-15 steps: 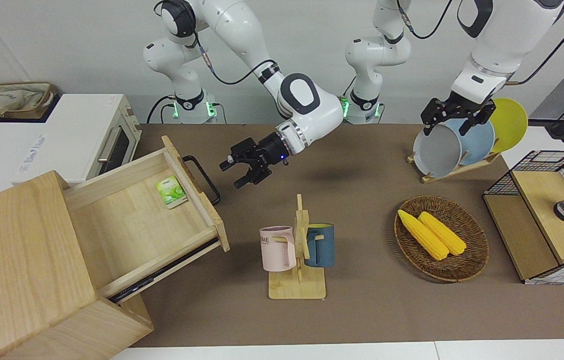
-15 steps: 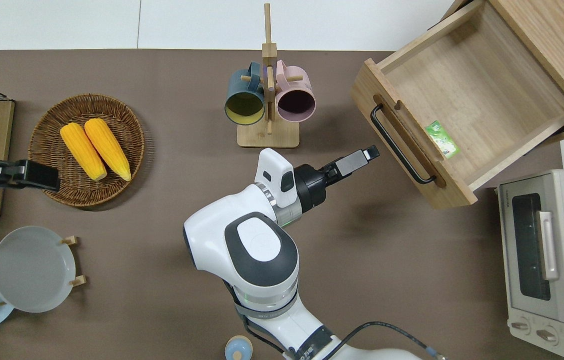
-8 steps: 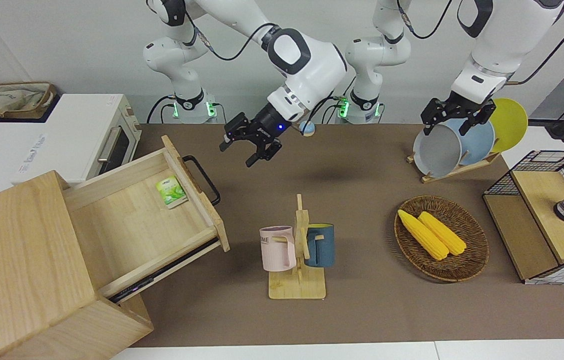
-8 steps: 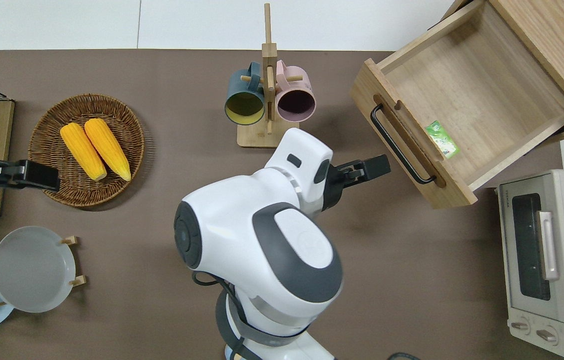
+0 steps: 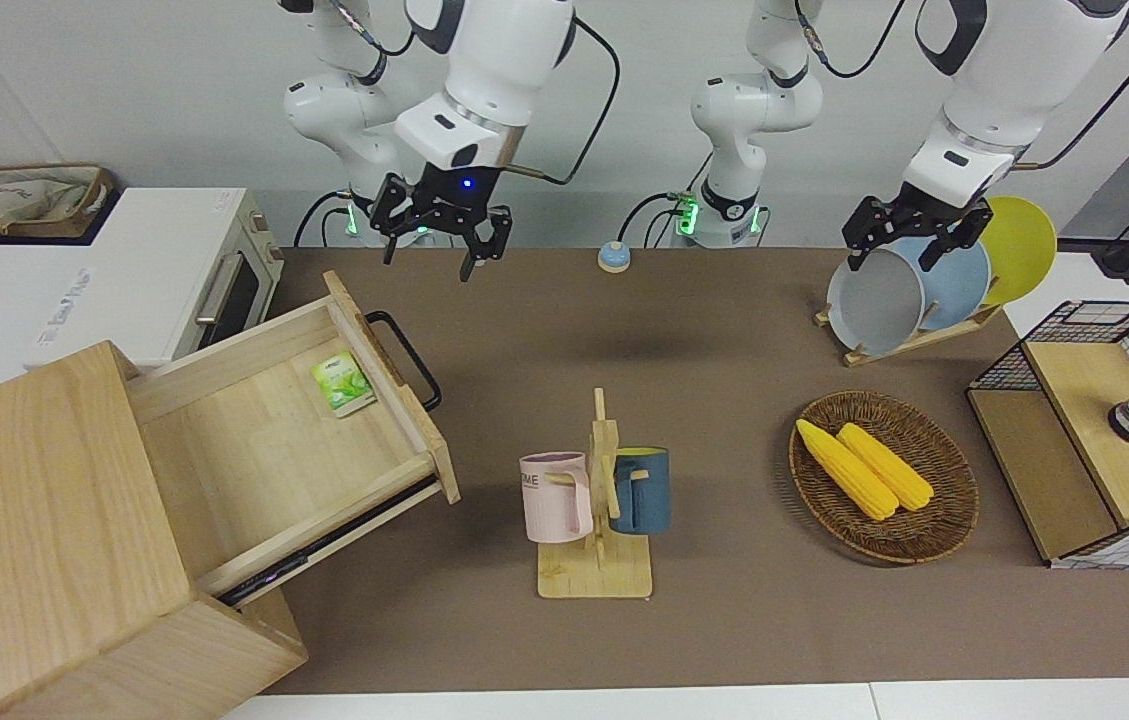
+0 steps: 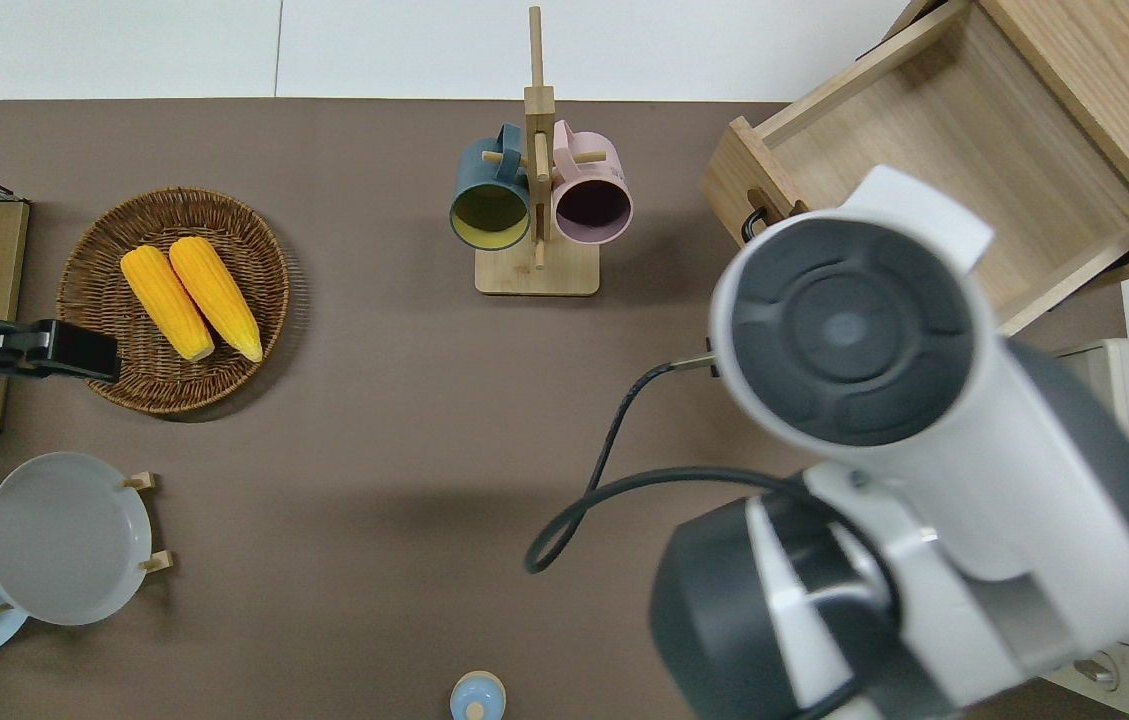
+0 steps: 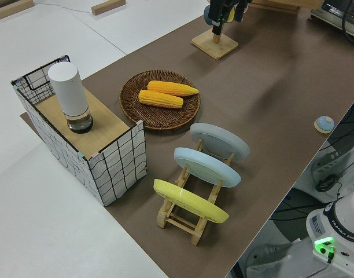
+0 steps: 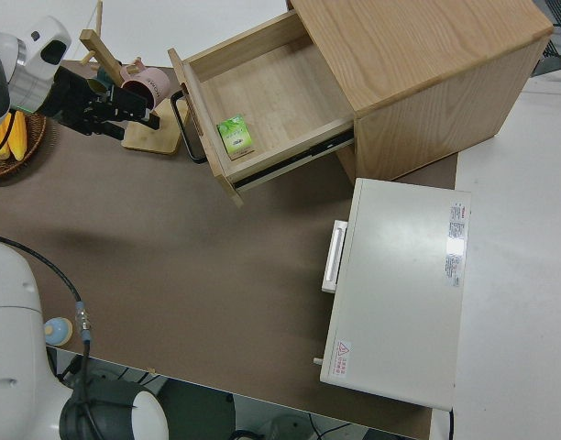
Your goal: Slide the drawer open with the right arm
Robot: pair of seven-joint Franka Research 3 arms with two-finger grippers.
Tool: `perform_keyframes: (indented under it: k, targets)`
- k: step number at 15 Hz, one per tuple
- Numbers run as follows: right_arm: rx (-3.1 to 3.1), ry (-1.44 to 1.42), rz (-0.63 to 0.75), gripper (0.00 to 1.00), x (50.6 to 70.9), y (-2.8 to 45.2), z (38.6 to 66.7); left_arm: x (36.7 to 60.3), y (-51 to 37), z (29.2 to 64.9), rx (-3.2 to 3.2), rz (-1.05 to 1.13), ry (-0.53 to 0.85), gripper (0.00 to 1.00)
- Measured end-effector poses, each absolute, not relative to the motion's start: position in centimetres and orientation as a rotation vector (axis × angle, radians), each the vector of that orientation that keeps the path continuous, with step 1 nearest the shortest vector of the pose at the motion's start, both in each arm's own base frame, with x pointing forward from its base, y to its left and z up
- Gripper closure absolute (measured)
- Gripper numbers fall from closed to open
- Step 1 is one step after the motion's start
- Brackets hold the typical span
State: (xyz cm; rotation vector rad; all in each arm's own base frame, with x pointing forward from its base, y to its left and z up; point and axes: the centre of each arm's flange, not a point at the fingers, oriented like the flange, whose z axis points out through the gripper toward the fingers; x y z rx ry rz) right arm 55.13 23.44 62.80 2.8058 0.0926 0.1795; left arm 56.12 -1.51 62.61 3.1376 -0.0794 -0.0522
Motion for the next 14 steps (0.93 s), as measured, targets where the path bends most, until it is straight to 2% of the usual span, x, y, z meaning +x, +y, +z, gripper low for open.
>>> perform_keyframes:
  k: [3,6,9,14]
  targets:
    - [2.99,0.048,0.135,0.01,56.6,16.5,64.8,56.1,-1.5,62.6,3.138,-0.052,-0.079,0.0]
    - [3.088,0.028,0.101,0.01,57.7,10.9,65.1,56.1,-1.5,62.6,3.138,-0.052,-0.079,0.0]
    - [3.131,0.002,0.107,0.01,58.5,8.5,64.5,56.1,-1.5,62.6,3.138,-0.052,-0.079,0.0]
    - [3.14,0.019,0.069,0.01,59.2,7.3,62.8,56.1,-1.5,62.6,3.138,-0.052,-0.079,0.0]
